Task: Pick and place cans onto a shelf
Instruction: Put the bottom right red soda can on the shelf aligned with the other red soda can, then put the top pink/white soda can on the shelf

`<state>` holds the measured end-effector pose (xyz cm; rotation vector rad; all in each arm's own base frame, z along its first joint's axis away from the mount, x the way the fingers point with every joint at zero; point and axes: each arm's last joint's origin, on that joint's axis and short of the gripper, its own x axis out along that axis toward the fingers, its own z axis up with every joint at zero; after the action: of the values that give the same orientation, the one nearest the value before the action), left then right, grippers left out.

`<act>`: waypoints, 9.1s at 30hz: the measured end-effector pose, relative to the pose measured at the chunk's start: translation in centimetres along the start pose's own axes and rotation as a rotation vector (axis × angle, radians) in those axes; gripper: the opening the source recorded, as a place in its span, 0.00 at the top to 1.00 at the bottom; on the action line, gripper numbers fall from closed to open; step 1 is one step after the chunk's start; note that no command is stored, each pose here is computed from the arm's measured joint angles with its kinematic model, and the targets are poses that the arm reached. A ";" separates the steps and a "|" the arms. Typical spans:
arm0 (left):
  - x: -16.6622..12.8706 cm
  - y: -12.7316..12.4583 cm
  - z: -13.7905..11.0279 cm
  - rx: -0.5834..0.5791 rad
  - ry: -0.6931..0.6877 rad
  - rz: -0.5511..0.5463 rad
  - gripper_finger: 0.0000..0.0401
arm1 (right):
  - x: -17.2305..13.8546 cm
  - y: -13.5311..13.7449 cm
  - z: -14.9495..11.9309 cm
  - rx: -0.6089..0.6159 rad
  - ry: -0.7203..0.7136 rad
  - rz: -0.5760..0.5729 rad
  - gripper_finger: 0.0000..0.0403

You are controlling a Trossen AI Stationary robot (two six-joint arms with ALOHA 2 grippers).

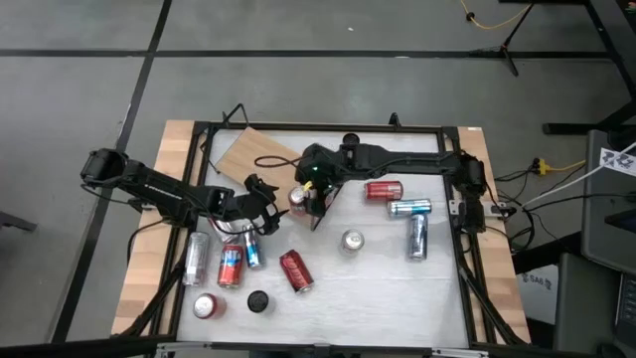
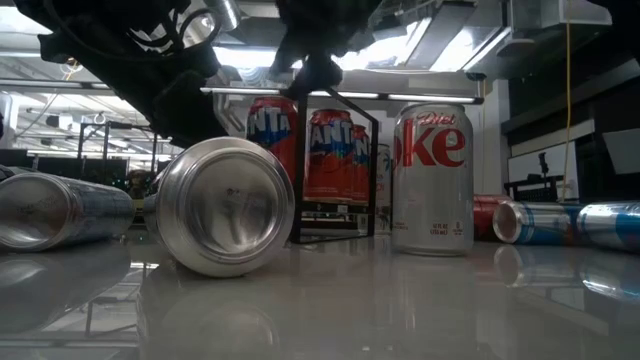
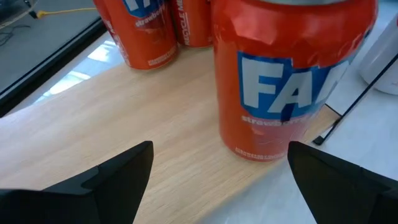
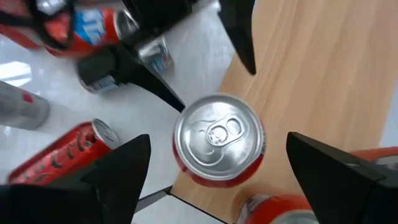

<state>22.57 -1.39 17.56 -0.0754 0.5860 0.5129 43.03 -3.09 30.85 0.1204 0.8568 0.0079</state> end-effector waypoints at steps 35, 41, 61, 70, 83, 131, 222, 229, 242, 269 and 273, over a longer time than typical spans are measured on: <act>0.3 0.0 1.4 0.093 -0.096 -0.120 0.09 | -10.5 5.2 -5.8 -0.159 0.121 -0.029 0.10; 0.7 0.6 1.9 0.065 -0.111 -0.126 0.09 | -9.6 5.1 -6.1 -0.157 0.115 -0.028 0.10; 0.7 0.6 2.7 0.072 -0.175 -0.199 0.09 | -9.3 5.2 -5.8 -0.157 0.078 -0.026 0.10; 0.7 0.6 2.7 0.077 -0.178 -0.196 0.09 | -9.3 5.2 -5.8 -0.157 0.078 -0.026 0.10; 0.7 0.6 2.8 0.065 -0.191 -0.197 0.09 | -9.4 5.1 -6.2 -0.160 0.121 -0.029 0.10; 1.2 2.5 3.2 -0.145 -0.241 0.121 0.30 | -11.0 3.8 -14.1 -0.053 0.068 -0.056 0.10; 3.4 1.3 4.3 -0.205 -0.432 0.026 0.09 | -11.0 3.8 -13.8 -0.063 0.037 -0.088 0.10; 1.7 1.8 5.6 -0.144 -0.497 0.039 0.09 | -11.0 3.0 -13.7 -0.153 0.036 -0.187 0.10; -1.4 3.9 7.6 -0.102 -0.623 0.105 0.09 | -12.5 -6.3 -12.4 -0.119 -0.071 -0.327 0.10; -1.2 5.2 7.8 -0.118 -0.610 0.154 0.09 | -7.7 -15.5 -13.1 -0.062 -0.101 -0.247 0.10; -1.1 5.2 7.7 -0.117 -0.609 0.155 0.09 | -6.9 -15.8 -13.3 -0.056 -0.080 -0.240 0.10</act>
<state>23.18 4.26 25.03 0.0171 -0.0348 0.6832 27.82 -17.82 25.64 -0.0346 0.7862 -0.1961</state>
